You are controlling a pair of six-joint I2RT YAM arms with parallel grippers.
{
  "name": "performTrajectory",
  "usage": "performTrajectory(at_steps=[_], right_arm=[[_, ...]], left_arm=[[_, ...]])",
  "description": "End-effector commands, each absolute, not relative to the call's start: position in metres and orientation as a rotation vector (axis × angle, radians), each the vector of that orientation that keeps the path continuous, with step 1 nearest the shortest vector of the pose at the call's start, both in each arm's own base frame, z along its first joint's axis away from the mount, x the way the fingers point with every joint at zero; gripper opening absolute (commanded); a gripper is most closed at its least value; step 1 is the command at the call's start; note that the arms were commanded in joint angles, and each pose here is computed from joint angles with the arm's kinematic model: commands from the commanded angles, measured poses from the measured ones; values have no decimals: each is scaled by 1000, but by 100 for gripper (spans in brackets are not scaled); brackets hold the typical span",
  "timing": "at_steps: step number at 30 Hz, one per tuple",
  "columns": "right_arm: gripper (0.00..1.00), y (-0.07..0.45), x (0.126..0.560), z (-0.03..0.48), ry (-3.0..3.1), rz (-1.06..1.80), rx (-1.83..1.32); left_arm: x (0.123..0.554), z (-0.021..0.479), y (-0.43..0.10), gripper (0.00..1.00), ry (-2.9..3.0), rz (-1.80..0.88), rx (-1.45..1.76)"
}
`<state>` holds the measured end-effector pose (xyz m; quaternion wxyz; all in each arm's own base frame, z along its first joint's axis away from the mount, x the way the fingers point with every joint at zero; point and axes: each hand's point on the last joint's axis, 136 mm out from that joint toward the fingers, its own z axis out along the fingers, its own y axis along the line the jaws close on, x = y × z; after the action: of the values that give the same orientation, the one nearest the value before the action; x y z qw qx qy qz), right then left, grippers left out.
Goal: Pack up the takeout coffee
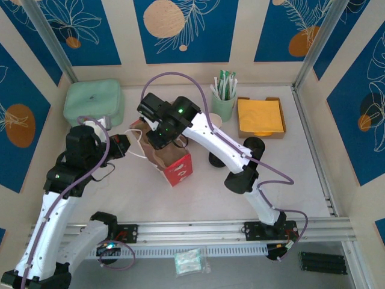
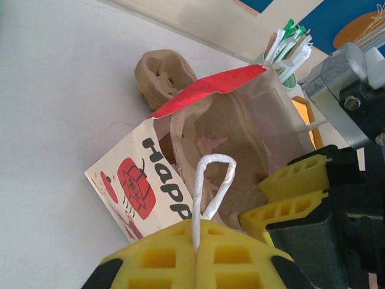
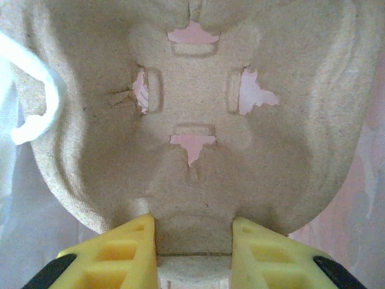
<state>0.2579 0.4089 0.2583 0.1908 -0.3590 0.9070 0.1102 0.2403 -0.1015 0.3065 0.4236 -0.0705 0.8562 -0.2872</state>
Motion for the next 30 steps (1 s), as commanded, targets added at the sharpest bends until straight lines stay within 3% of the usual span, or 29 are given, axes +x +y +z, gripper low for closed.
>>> performTrajectory(at_steps=[1, 30], right_arm=[[28, 409, 251, 249, 2586, 300, -1039], [27, 409, 248, 215, 2514, 16, -1189]], left_arm=[[241, 310, -102, 0, 2131, -737, -186], [246, 320, -108, 0, 2124, -769, -164]])
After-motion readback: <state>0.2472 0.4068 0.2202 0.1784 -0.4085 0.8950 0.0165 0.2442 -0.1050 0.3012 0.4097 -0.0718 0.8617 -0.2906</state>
